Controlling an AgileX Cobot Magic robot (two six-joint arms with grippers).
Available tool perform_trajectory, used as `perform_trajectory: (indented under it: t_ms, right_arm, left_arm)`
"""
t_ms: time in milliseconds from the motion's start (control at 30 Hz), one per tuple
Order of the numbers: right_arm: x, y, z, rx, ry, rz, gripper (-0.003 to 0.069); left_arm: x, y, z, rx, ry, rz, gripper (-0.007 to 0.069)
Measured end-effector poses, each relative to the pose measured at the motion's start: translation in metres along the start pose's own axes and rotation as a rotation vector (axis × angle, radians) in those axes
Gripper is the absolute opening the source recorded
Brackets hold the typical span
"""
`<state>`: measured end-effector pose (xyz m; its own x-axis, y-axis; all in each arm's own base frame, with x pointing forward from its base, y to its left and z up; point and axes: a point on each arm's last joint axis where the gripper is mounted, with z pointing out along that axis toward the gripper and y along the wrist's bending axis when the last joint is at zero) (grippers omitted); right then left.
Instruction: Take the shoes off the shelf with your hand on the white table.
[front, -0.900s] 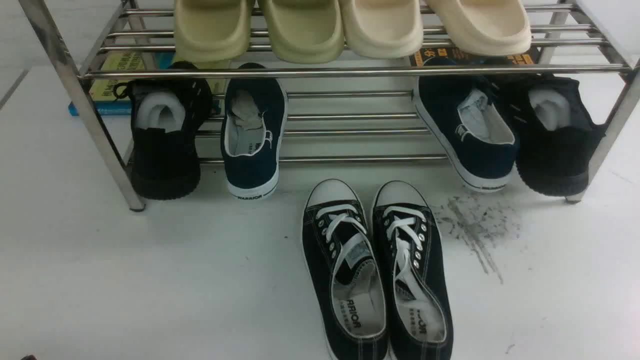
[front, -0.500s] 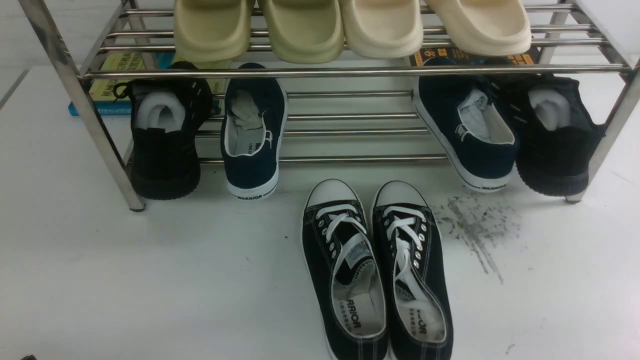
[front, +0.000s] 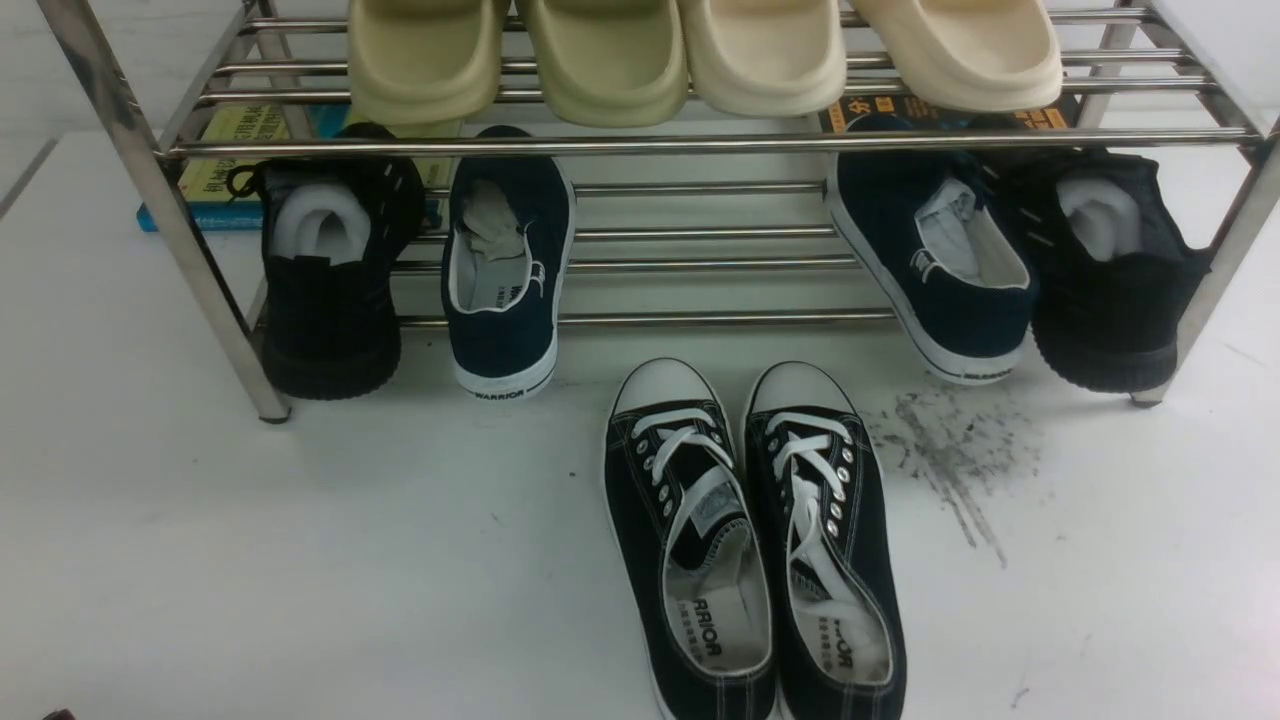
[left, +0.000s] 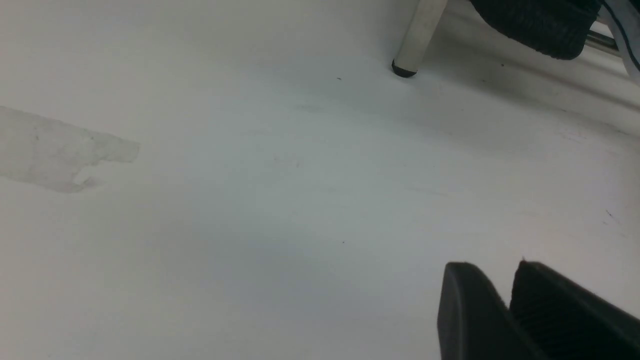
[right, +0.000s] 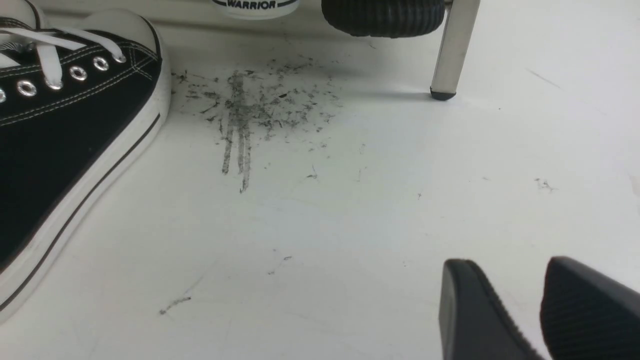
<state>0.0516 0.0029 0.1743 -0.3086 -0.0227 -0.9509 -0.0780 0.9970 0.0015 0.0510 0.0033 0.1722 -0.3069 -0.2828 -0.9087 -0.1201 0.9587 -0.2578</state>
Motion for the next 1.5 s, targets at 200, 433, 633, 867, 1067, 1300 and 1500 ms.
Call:
perform_trajectory:
  t_ms: [200, 433, 633, 867, 1067, 1300, 1500]
  right_arm:
    - [0.000, 0.000, 0.000, 0.000, 0.000, 0.000, 0.0237]
    - [0.000, 0.000, 0.000, 0.000, 0.000, 0.000, 0.0237]
    - [0.000, 0.000, 0.000, 0.004, -0.003, -0.009, 0.0237]
    - [-0.003, 0.006, 0.001, -0.081, -0.040, 0.400, 0.0237]
    - [-0.004, 0.012, 0.001, -0.152, -0.023, 0.753, 0.0237]
    - [-0.005, 0.012, 0.000, -0.160, -0.034, 0.790, 0.0237]
    - [-0.012, 0.009, -0.001, -0.160, -0.113, 0.757, 0.0237]
  left_arm:
    - [0.000, 0.000, 0.000, 0.000, 0.000, 0.000, 0.0164]
    - [-0.001, 0.001, 0.000, -0.007, -0.010, 0.022, 0.0167]
    - [-0.001, 0.000, 0.000, 0.001, -0.008, -0.046, 0.0167]
    - [0.002, -0.013, -0.001, 0.128, 0.070, -0.664, 0.0176]
    - [0.004, -0.019, -0.002, 0.176, 0.132, -0.954, 0.0179]
    - [0.004, -0.019, -0.002, 0.178, 0.129, -0.970, 0.0179]
    - [0.002, -0.017, 0.000, 0.185, 0.093, -0.966, 0.0179]
